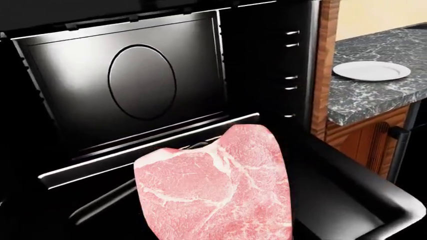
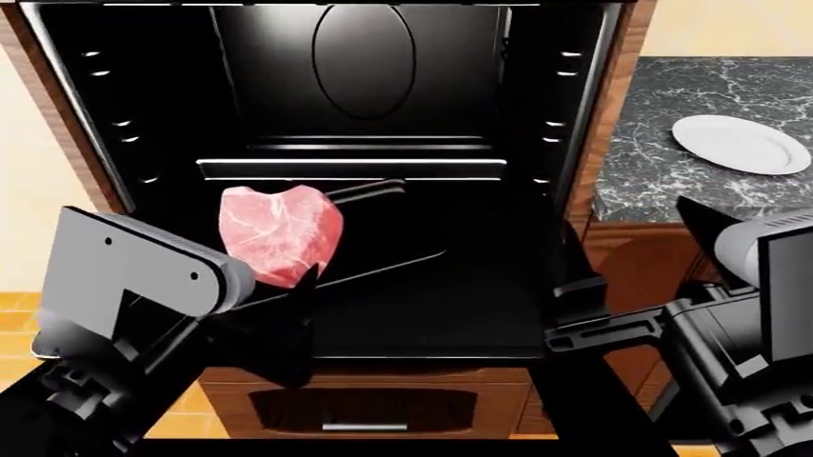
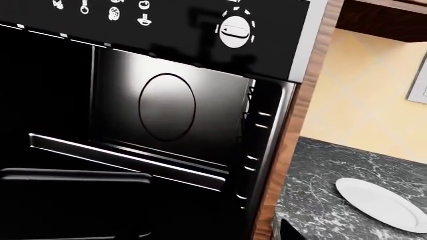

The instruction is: Place the steak on the rack of the oven.

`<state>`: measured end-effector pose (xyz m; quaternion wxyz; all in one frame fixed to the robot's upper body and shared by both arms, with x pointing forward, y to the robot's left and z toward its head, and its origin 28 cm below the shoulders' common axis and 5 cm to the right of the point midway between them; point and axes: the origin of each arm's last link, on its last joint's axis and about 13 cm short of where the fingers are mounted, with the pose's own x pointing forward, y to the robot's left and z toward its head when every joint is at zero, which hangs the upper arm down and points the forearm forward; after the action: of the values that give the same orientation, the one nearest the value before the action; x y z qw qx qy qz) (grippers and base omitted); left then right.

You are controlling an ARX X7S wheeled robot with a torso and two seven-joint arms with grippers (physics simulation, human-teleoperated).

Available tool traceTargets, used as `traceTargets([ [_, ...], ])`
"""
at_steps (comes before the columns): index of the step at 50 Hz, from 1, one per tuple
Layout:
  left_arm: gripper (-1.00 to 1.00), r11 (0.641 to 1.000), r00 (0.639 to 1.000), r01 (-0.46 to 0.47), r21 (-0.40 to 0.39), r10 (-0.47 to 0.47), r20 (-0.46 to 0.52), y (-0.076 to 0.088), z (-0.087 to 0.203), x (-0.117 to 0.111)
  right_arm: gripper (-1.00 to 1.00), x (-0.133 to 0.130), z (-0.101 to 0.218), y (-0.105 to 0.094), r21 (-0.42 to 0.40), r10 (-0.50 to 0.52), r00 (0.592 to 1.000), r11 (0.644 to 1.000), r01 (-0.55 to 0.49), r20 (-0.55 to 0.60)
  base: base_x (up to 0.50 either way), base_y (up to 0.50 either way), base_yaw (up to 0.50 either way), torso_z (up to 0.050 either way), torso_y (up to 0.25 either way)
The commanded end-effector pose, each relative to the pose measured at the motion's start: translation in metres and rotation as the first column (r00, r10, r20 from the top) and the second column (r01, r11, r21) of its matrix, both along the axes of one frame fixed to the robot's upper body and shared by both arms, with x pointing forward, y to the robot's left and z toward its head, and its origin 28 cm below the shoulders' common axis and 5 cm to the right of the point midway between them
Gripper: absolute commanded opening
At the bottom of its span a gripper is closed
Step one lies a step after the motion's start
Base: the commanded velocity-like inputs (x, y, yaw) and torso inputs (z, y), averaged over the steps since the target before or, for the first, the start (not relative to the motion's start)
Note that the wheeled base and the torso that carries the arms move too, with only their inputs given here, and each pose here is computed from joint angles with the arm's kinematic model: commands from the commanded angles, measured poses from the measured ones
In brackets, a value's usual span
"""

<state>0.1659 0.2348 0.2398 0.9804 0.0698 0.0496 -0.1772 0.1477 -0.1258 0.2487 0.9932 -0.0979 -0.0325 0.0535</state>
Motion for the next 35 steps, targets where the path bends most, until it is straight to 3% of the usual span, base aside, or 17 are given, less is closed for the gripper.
traceTargets([
  [1,-1.00,0.999,0.999,0.050,-0.018,-0.050,0.015,-0.006,0.007,0.011,1.00,0.000,-0.003,-0.002,-0.004,-0.042,0.999,0.999,0.042,0.004,0.00,0.00,0.00,0.000,0.000],
  [11,-1.00,0.993,0.993,0.117,-0.016,-0.117,-0.018,-0.015,0.009,0.033,1.00,-0.002,-0.003,-0.005,0.004,-0.081,0.997,0.997,0.081,0.009,0.00,0.00,0.00,0.001,0.001],
  [35,-1.00,0.998,0.998,0.054,-0.032,-0.055,-0.013,-0.014,0.019,0.065,1.00,0.003,-0.003,-0.009,0.014,-0.087,0.996,0.996,0.087,0.006,0.00,0.00,0.00,0.000,0.000],
])
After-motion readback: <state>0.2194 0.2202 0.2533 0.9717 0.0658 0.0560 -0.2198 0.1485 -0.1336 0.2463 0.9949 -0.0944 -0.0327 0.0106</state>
